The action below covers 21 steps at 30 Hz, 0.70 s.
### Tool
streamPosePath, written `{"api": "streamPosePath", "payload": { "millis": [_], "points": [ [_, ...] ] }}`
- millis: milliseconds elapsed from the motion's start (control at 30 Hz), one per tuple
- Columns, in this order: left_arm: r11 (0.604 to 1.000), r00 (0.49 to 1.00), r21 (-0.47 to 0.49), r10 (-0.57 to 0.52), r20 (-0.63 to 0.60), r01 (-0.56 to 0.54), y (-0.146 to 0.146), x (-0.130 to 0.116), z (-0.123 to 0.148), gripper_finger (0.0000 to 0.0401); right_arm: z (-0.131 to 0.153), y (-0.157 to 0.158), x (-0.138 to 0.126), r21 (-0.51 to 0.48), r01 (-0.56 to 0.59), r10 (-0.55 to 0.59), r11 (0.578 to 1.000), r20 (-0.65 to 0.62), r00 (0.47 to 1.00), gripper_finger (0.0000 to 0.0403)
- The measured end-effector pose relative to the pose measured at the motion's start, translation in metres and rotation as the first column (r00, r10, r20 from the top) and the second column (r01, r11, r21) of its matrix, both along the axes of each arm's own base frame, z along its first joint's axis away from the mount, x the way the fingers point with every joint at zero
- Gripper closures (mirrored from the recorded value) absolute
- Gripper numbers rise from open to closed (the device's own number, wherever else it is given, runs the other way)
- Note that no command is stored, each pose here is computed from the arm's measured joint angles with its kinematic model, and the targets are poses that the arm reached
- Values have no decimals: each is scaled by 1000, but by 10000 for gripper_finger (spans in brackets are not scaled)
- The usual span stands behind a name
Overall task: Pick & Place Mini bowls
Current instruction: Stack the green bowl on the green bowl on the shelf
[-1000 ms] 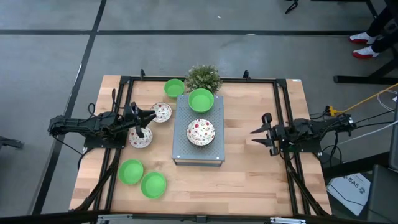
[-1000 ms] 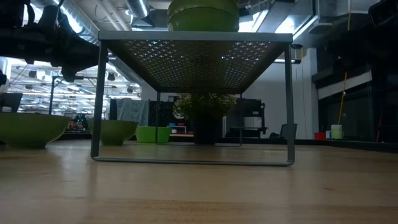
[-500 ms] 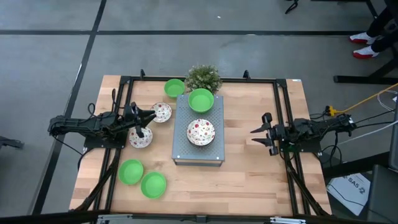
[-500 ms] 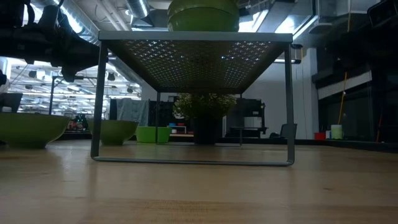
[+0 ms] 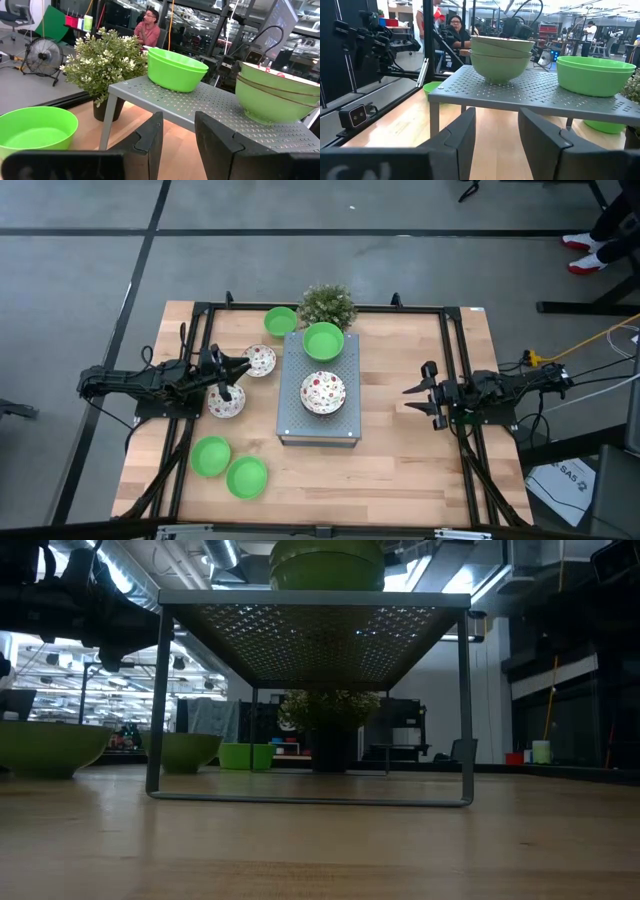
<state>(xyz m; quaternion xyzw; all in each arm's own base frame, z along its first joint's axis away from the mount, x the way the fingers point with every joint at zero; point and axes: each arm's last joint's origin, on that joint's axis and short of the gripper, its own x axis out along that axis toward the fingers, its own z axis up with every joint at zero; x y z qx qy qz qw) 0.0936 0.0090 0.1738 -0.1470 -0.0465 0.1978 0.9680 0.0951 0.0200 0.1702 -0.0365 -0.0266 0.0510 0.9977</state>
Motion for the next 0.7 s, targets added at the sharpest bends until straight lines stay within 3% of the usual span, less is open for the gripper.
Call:
{"api": "streamPosePath", "payload": {
  "millis": [533, 700],
  "points": [
    [1000, 1000, -2, 0, 1, 0, 0, 0, 0, 294, 0, 0, 0, 0, 0, 0, 1000, 0, 1000, 256],
    [994, 998, -112, 7, 60, 0, 0, 0, 1, 294, 0, 0, 0, 0, 0, 0, 1000, 0, 1000, 256]
  ]
}}
